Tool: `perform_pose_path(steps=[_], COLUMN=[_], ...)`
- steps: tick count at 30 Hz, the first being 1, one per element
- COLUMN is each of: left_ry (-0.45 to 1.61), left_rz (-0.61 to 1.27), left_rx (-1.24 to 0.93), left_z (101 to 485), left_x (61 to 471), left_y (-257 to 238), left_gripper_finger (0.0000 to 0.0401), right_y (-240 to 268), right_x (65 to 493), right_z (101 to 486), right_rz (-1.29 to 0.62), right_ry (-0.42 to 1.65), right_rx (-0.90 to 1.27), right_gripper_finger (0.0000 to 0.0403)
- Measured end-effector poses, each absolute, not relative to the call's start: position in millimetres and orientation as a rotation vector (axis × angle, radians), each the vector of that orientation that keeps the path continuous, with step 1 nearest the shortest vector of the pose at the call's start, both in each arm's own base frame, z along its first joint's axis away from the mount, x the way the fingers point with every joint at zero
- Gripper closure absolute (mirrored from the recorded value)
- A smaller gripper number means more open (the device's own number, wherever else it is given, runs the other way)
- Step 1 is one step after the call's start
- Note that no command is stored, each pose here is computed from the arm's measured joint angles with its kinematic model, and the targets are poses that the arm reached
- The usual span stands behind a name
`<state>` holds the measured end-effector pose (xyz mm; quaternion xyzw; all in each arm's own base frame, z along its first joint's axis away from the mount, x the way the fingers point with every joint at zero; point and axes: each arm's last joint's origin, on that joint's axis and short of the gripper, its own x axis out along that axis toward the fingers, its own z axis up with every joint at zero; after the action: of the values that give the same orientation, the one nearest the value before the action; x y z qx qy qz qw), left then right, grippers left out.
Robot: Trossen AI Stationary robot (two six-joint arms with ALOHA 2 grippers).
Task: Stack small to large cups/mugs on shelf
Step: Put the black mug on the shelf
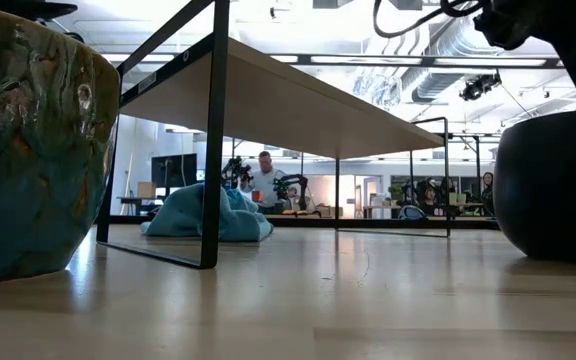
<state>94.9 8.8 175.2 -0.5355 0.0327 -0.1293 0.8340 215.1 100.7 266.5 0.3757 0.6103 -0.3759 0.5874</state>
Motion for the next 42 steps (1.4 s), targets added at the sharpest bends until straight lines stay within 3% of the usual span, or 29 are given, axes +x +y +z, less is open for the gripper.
perform_pose_path(steps=[14,20,29,42], left_ry=[0.07,0.067,0.067,0.081], left_rz=[-0.275,-0.275,-0.274,-0.296], left_rx=[-1.133,-1.118,-1.118,-1.113], left_z=[175,175,175,175], left_x=[95,95,95,95], left_y=[9,9,9,8], left_gripper_finger=[0.0201,0.0201,0.0201,0.0201], right_y=[134,140,142,152], right_x=[206,209,204,231], right_z=[267,267,267,247], right_rz=[-1.005,-0.938,-1.192,-1.165], right_ry=[1.33,1.274,1.209,1.145], right_rx=[1.141,1.143,1.369,1.433], right_gripper_finger=[0.0297,0.0297,0.0297,0.0297])
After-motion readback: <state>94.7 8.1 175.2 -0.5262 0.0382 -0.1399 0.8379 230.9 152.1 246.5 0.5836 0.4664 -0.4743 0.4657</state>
